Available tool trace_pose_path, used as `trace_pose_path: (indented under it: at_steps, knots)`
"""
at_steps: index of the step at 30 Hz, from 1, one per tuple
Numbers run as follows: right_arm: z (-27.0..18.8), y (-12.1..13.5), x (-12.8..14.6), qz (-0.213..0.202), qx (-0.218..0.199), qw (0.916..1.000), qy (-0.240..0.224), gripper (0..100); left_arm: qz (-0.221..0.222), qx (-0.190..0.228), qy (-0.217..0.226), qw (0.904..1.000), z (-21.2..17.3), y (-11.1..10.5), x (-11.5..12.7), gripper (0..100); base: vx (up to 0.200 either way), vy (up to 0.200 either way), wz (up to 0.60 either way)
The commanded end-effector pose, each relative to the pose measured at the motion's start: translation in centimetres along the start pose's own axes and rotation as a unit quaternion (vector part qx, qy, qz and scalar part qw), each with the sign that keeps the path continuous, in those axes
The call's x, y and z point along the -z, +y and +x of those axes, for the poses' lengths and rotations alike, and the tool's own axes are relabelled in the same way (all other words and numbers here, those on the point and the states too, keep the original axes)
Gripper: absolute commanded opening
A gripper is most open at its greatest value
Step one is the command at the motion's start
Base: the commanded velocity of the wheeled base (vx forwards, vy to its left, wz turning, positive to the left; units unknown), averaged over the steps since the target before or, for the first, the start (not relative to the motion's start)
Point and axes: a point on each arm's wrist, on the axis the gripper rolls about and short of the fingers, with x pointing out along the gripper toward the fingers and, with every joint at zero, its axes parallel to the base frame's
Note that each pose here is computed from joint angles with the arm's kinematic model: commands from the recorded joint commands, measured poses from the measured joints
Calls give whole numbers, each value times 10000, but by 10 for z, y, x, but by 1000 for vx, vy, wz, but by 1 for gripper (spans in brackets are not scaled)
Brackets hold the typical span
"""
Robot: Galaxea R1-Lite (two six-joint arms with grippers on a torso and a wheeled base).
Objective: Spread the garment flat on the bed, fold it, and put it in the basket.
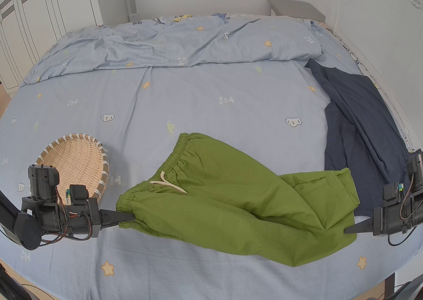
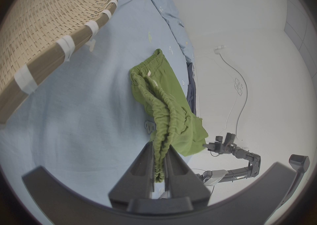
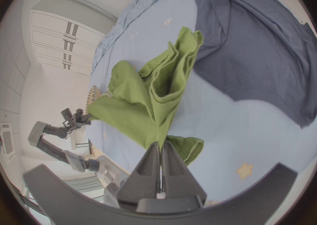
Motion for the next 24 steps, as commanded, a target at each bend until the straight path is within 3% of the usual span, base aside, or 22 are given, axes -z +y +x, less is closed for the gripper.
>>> trace_pose_path:
  at_steps: [1, 11, 24]
  knots:
    - [-48, 49, 4, -459, -486, 9970, -381, 0, 16, 0, -46, 10000, 0, 0, -3, 0, 0, 0, 0]
    - [1, 13, -36, -32, -140, 9996, -231, 0, 34, -2, -79, 10000, -1, 0, -5, 0, 0, 0, 0]
    - [96, -63, -107, 276, 81, 9985, -470, 0, 146, 12, -391, 9991, 3, 15, -18, 0, 0, 0, 0]
